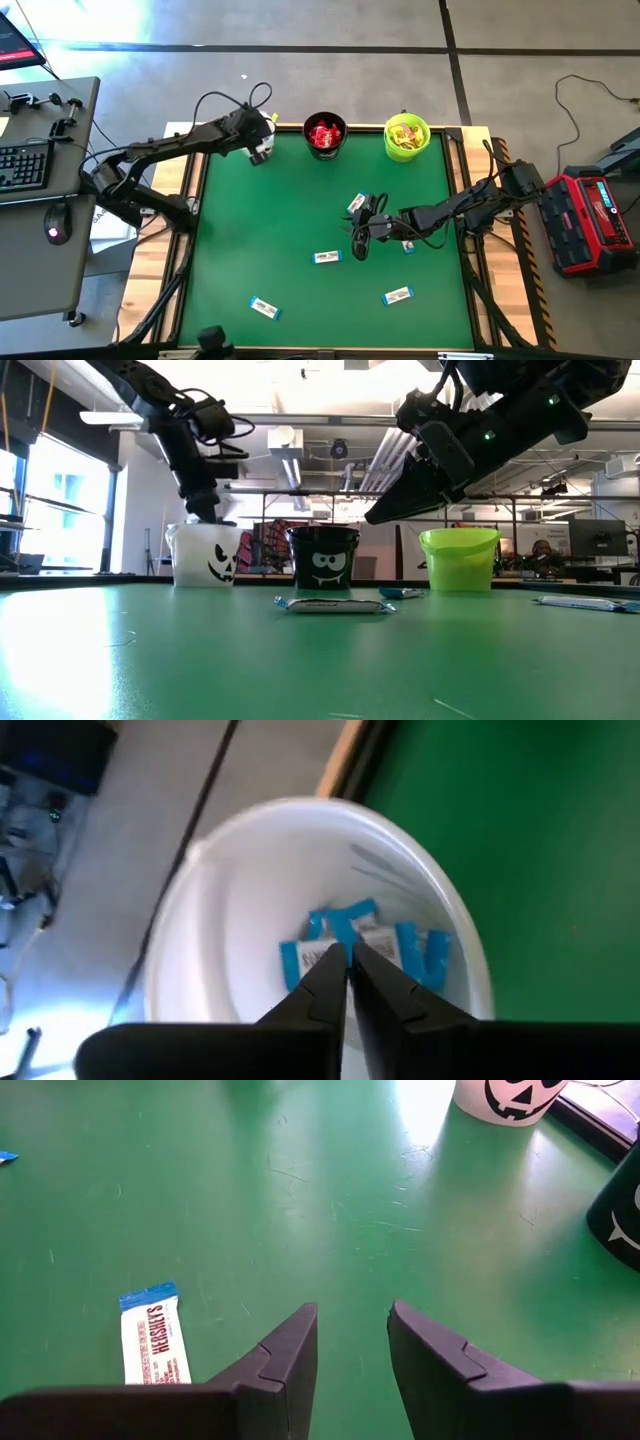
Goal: Sort candy by brand, put in halloween buckets
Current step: Put the white chocolate bar into the white bucket
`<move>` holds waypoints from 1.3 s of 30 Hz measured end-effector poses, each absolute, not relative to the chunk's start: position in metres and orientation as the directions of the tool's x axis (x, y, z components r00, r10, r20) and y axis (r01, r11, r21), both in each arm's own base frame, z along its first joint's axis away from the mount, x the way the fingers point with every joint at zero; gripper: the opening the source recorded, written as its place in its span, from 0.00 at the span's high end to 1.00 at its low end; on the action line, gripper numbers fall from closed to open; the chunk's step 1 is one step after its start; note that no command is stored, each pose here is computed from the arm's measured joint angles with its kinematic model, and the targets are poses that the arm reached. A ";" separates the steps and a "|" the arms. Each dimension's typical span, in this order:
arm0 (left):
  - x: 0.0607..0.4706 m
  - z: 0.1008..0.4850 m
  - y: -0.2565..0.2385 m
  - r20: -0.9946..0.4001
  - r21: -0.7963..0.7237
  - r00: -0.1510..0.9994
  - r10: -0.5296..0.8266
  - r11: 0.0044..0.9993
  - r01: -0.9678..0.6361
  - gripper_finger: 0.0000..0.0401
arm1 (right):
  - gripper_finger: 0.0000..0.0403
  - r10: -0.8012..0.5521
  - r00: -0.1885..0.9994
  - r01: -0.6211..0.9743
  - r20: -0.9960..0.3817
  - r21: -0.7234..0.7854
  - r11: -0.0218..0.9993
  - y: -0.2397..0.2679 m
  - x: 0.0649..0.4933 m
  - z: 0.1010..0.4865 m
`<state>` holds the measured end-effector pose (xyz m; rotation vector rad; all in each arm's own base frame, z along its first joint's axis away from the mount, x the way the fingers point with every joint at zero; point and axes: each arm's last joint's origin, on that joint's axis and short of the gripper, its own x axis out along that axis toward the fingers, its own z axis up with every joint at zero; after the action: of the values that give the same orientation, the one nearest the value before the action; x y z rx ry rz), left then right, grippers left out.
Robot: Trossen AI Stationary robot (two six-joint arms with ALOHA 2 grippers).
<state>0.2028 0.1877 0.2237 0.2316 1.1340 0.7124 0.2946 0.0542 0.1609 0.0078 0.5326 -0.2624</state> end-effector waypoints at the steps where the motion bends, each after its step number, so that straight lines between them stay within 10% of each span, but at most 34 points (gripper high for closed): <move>1: 0.202 0.223 0.187 -0.753 0.504 0.229 0.617 0.765 -0.401 0.96 | 0.72 -0.245 0.829 0.250 -0.503 -0.060 0.966 0.054 0.295 0.161; 15: 0.207 0.243 0.171 -0.693 0.483 0.331 0.640 0.753 -0.446 0.75 | 0.72 -0.268 0.825 0.271 -0.497 -0.067 0.960 0.053 0.295 0.161; 39: 0.260 0.267 0.088 -0.362 0.322 0.794 0.488 0.865 -0.385 0.73 | 0.72 -0.292 0.818 0.331 -0.495 -0.008 0.944 0.053 0.294 0.161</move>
<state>0.2602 0.0875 0.2673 0.2381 0.4513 0.4739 0.2942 0.0527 0.1608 0.0795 0.5144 -0.3321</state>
